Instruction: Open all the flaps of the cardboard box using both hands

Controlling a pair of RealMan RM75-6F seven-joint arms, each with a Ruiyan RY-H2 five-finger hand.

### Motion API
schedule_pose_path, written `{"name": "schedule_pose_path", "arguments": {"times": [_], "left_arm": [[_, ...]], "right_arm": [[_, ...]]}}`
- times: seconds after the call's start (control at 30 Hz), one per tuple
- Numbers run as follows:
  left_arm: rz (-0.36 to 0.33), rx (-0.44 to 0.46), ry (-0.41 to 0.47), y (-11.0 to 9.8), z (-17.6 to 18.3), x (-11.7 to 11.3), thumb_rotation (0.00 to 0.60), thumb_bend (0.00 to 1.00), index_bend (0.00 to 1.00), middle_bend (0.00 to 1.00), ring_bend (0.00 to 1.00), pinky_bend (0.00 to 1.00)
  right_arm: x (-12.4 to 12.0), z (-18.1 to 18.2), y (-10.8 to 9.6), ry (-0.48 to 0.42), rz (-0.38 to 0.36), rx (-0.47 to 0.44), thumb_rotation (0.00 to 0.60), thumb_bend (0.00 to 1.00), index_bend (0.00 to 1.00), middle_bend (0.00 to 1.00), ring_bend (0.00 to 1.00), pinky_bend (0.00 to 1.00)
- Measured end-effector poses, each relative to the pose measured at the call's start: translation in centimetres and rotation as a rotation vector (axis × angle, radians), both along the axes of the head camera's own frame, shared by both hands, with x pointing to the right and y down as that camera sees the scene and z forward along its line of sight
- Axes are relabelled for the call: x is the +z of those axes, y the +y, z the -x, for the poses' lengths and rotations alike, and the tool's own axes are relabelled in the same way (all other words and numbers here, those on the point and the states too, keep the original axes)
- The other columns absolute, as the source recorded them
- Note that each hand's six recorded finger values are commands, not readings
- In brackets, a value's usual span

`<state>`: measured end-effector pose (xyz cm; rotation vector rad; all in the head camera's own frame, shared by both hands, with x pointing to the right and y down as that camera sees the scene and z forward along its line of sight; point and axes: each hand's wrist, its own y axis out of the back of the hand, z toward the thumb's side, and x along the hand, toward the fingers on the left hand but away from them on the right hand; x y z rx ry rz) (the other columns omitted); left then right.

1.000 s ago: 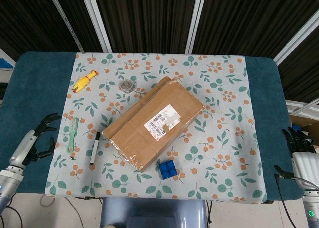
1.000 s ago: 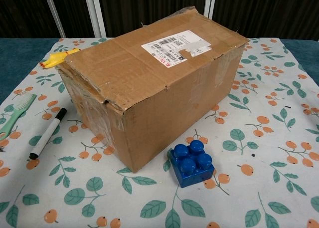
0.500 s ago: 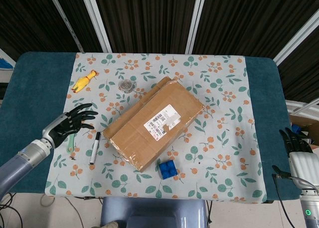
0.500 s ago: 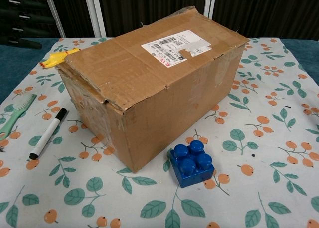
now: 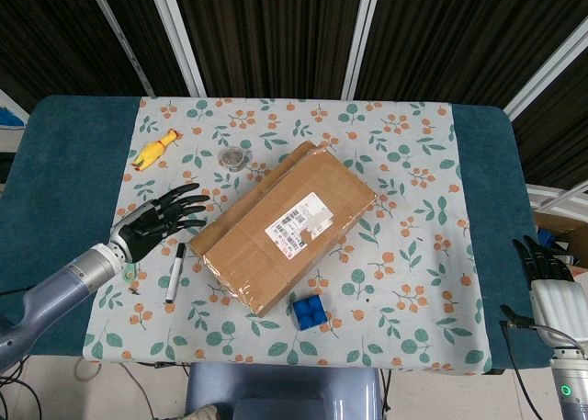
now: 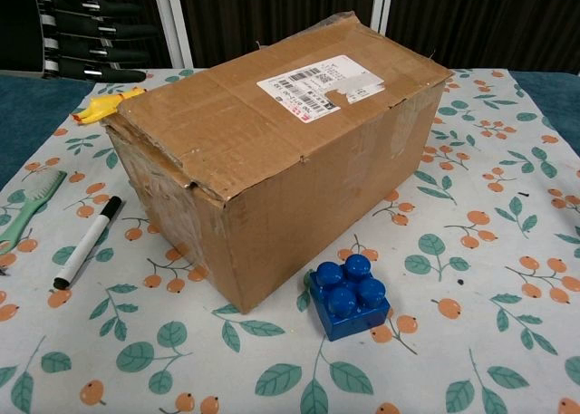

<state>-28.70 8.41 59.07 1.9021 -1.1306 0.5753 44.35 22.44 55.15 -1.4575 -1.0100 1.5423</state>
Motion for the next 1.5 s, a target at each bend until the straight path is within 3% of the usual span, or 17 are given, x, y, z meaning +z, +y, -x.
{"name": "schedule_pose_path", "arguments": {"times": [0.23,0.4,0.97,1.5], "left_arm": [[-0.018,0.055,-0.026,0.3,-1.1,1.1,0.600,0.75,0.09,0.12,0.07,0.16],[0.006,0.066,-0.021,0.6,-2.2,1.5,0.600,0.75,0.08,0.12,0.07,0.18],[0.023,0.125,-0.008,1.2,-4.8,1.0,0.600,0.75,0.09,0.13,0.07,0.21],[-0.064,0.152,0.058,1.4,-7.1,-1.2,0.600,0.75,0.10,0.12,0.07,0.22]], "right_arm": [[0.1,0.0,0.0,-0.002,0.003,-0.002,0.600,0.00,0.00,0.07,0.13,0.21],[0.2,0.0,0.0,-0.002,0.008,-0.004,0.600,0.00,0.00,0.07,0.13,0.21],[0.2,0.0,0.0,-0.005,0.009,-0.005,0.600,0.00,0.00,0.07,0.13,0.21],[0.3,0.0,0.0,-0.003,0.008,-0.002,0.600,0.00,0.00,0.07,0.13,0.21]]}}
